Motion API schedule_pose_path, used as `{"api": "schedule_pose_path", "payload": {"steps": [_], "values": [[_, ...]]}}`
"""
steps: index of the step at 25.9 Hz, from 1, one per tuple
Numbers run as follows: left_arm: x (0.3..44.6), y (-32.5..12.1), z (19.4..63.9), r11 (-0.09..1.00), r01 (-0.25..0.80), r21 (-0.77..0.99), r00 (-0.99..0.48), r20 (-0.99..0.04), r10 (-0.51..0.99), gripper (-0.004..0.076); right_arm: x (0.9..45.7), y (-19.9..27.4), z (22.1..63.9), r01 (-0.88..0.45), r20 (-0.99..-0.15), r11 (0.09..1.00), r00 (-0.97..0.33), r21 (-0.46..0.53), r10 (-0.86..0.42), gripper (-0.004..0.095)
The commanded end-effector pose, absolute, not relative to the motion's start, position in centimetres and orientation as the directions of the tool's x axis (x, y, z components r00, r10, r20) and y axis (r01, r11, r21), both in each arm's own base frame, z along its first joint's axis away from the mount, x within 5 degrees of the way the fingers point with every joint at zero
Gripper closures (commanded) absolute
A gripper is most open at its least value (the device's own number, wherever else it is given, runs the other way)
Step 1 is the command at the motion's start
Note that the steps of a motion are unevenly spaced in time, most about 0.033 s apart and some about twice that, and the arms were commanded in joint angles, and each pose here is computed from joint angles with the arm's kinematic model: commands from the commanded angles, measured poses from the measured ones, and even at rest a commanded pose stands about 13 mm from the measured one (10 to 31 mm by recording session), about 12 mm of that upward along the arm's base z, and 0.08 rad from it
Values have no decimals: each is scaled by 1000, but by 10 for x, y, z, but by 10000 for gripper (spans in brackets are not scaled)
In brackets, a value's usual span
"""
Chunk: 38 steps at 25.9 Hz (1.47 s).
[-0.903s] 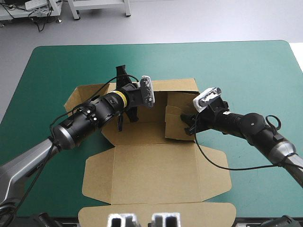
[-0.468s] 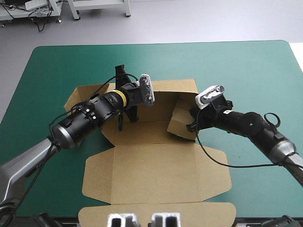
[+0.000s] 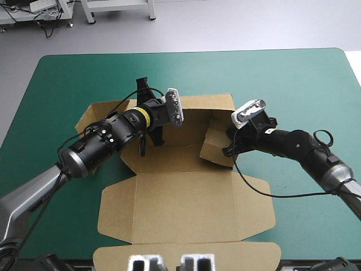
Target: Fold the box
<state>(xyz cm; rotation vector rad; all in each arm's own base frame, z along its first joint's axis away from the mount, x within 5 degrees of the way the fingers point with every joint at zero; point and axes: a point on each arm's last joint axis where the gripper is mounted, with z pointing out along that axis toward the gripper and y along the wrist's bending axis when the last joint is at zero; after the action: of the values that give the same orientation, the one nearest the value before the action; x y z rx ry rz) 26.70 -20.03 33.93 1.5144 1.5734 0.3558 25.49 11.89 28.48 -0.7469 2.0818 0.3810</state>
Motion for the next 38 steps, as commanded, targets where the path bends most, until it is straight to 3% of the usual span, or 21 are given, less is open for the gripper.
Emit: {"api": "schedule_pose_path", "payload": {"steps": [1, 11, 13, 18, 20, 23, 27, 30, 33, 38], "values": [[260, -204, 351, 292, 660, 692, 134, -491, 861, 733, 251, 122, 304, -666, -837, 744, -383, -42, -390, 928], [260, -205, 352, 299, 660, 689, 135, -501, 855, 733, 251, 121, 311, -668, -819, 744, -417, -17, -394, 903], [260, -204, 351, 297, 662, 688, 131, -496, 859, 733, 249, 123, 315, -693, -807, 721, -428, 4, -407, 812], [260, -203, 350, 290, 668, 685, 119, -483, 868, 734, 235, 121, 335, -761, -720, 646, -482, 62, -499, 286], [260, -203, 350, 289, 667, 687, 120, -481, 868, 734, 228, 117, 351, -752, -689, 656, -506, 59, -518, 180], [261, -202, 351, 331, 663, 671, 89, -510, 855, 734, 216, 106, 381, -735, -676, 679, -497, -6, -544, 237], [264, -200, 354, 404, 625, 668, 49, -551, 833, 734, 199, 87, 428, -628, -746, 768, -449, -129, -492, 402], [268, -197, 357, 445, 575, 687, 25, -557, 830, 734, 190, 71, 464, -489, -810, 852, -413, -189, -417, 706], [265, -200, 357, 426, 580, 694, 43, -549, 835, 734, 195, 70, 469, -454, -836, 873, -399, -177, -377, 931], [251, -216, 357, 358, 596, 718, 104, -511, 853, 734, 245, 78, 464, -342, -846, 926, -434, -162, -308, 928]]}}
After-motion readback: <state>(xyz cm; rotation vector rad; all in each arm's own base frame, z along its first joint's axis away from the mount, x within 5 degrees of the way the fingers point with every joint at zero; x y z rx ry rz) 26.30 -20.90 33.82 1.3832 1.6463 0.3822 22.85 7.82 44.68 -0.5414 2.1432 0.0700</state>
